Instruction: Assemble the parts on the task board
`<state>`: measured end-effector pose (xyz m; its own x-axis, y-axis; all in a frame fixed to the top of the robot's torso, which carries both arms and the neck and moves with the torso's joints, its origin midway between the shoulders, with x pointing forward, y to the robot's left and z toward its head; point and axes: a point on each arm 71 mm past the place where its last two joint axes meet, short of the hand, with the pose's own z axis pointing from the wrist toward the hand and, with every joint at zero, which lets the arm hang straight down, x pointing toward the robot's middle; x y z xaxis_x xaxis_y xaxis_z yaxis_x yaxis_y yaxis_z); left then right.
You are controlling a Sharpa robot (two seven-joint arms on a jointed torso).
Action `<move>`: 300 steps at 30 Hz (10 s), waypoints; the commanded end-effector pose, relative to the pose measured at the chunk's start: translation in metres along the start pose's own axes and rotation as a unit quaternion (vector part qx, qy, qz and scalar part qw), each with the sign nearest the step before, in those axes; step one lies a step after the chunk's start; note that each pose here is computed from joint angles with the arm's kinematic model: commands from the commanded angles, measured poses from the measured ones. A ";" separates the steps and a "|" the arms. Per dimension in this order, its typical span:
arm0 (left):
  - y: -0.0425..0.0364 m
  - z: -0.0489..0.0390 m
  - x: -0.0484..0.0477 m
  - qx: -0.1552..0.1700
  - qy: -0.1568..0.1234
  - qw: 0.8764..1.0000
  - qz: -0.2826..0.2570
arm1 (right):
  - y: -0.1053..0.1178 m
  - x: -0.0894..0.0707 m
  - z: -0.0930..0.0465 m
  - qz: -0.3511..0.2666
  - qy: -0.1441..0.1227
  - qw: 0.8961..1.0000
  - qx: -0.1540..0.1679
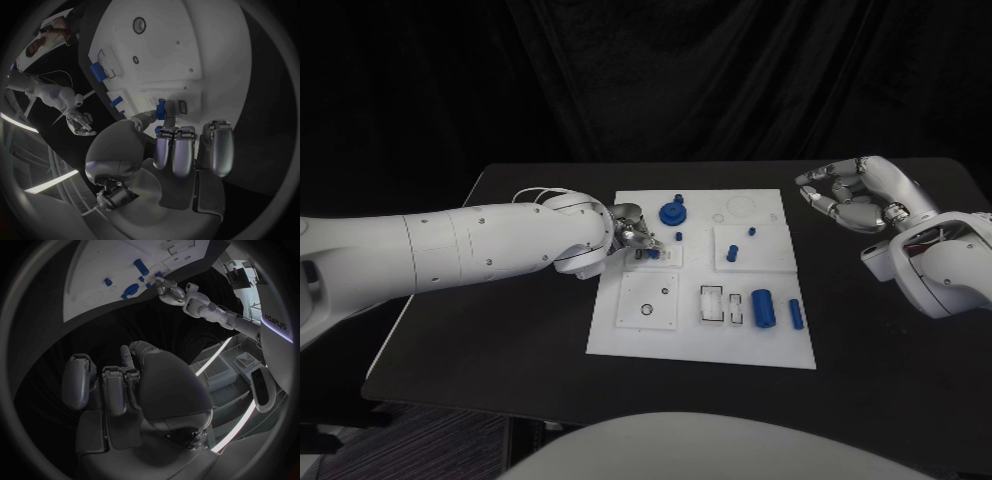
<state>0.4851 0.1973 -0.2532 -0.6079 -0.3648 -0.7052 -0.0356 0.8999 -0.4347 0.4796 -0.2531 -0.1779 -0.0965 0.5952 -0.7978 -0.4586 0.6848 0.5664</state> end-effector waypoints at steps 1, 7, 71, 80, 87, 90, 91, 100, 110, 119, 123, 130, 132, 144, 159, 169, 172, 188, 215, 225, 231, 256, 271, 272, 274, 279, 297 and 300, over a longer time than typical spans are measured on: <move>-0.0011 -0.0002 0.0001 0.010 -0.008 1.000 -0.006 | -0.002 0.001 -0.001 -0.001 0.003 1.000 0.008; -0.0017 -0.0019 0.0001 0.015 -0.012 1.000 -0.009 | -0.002 0.001 -0.001 -0.001 0.003 1.000 0.009; 0.0129 -0.0081 0.0159 0.033 -0.063 0.997 -0.010 | -0.002 0.002 -0.002 0.001 0.006 1.000 0.012; 0.0121 -0.0062 0.0185 0.035 -0.060 0.998 -0.010 | -0.002 0.002 -0.002 0.001 0.007 1.000 0.013; 0.0118 -0.0059 0.0202 0.035 -0.057 0.998 -0.009 | -0.002 0.003 -0.001 0.001 0.007 1.000 0.012; 0.0120 -0.0059 0.0209 0.035 -0.056 0.998 -0.009 | -0.001 0.003 -0.001 0.002 0.007 1.000 0.012; 0.0119 -0.0059 0.0213 0.035 -0.055 0.998 -0.009 | -0.001 0.003 -0.001 0.002 0.007 1.000 0.012; 0.0116 -0.0063 0.0240 0.035 -0.050 0.998 -0.009 | -0.001 0.003 -0.001 0.002 0.007 1.000 0.012; 0.0138 -0.0055 0.0258 0.029 -0.046 0.998 -0.008 | -0.002 0.003 -0.001 0.001 0.008 1.000 0.012; 0.0165 -0.0043 0.0264 0.022 -0.044 0.999 -0.007 | -0.002 0.003 -0.001 0.001 0.008 1.000 0.013; 0.0179 -0.0040 0.0266 0.019 -0.043 0.999 -0.007 | -0.003 0.003 -0.001 0.001 0.009 1.000 0.014; 0.0195 -0.0037 0.0273 0.015 -0.039 0.999 -0.006 | -0.003 0.003 -0.001 0.001 0.010 1.000 0.015; 0.0197 -0.0036 0.0276 0.014 -0.038 0.999 -0.005 | -0.003 0.003 -0.001 0.001 0.010 1.000 0.015; 0.0199 -0.0039 0.0275 0.020 -0.038 0.999 -0.005 | -0.003 0.004 -0.001 0.002 0.013 1.000 0.017; 0.0202 -0.0045 0.0264 0.029 -0.043 0.999 -0.007 | -0.003 0.003 -0.001 0.002 0.013 1.000 0.018; 0.0199 -0.0043 0.0264 0.034 -0.042 0.998 -0.006 | -0.003 0.004 -0.001 0.002 0.014 1.000 0.018; 0.0197 -0.0042 0.0262 0.037 -0.043 0.998 -0.006 | -0.003 0.004 -0.001 0.002 0.014 1.000 0.018; 0.0192 -0.0032 0.0260 0.045 -0.043 0.998 -0.006 | -0.003 0.004 -0.001 0.003 0.015 1.000 0.019; 0.0173 -0.0031 0.0246 0.057 -0.059 0.997 -0.011 | -0.004 0.005 -0.001 0.003 0.016 1.000 0.019; 0.0174 -0.0026 0.0252 0.053 -0.057 0.997 -0.010 | -0.004 0.005 -0.002 0.003 0.016 1.000 0.020; 0.0166 -0.0025 0.0255 0.055 -0.057 0.997 -0.010 | -0.004 0.005 -0.002 0.003 0.016 1.000 0.020; 0.0143 -0.0024 0.0248 0.063 -0.068 0.996 -0.013 | -0.004 0.005 -0.002 0.004 0.017 1.000 0.021; 0.0162 -0.0007 0.0268 0.049 -0.051 0.997 -0.008 | -0.006 0.008 -0.003 0.005 0.020 1.000 0.023; 0.0165 -0.0006 0.0270 0.048 -0.049 0.998 -0.007 | -0.006 0.008 -0.004 0.005 0.021 0.999 0.024; 0.0170 -0.0006 0.0272 0.046 -0.048 0.998 -0.007 | -0.006 0.008 -0.004 0.005 0.021 0.999 0.024; 0.0183 -0.0004 0.0276 0.040 -0.043 0.998 -0.005 | -0.007 0.009 -0.005 0.005 0.021 0.999 0.025; 0.0195 -0.0007 0.0277 0.042 -0.040 0.998 -0.004 | -0.008 0.009 -0.006 0.005 0.020 0.999 0.026; 0.0188 -0.0007 0.0276 0.046 -0.040 0.998 -0.004 | -0.008 0.009 -0.006 0.005 0.020 0.999 0.026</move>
<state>0.4683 0.2063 -0.2794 -0.5307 -0.3993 -0.7476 0.0190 0.8763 -0.4815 0.4775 -0.2550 -0.1892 -0.1364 0.5878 -0.7975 -0.4221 0.6938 0.5835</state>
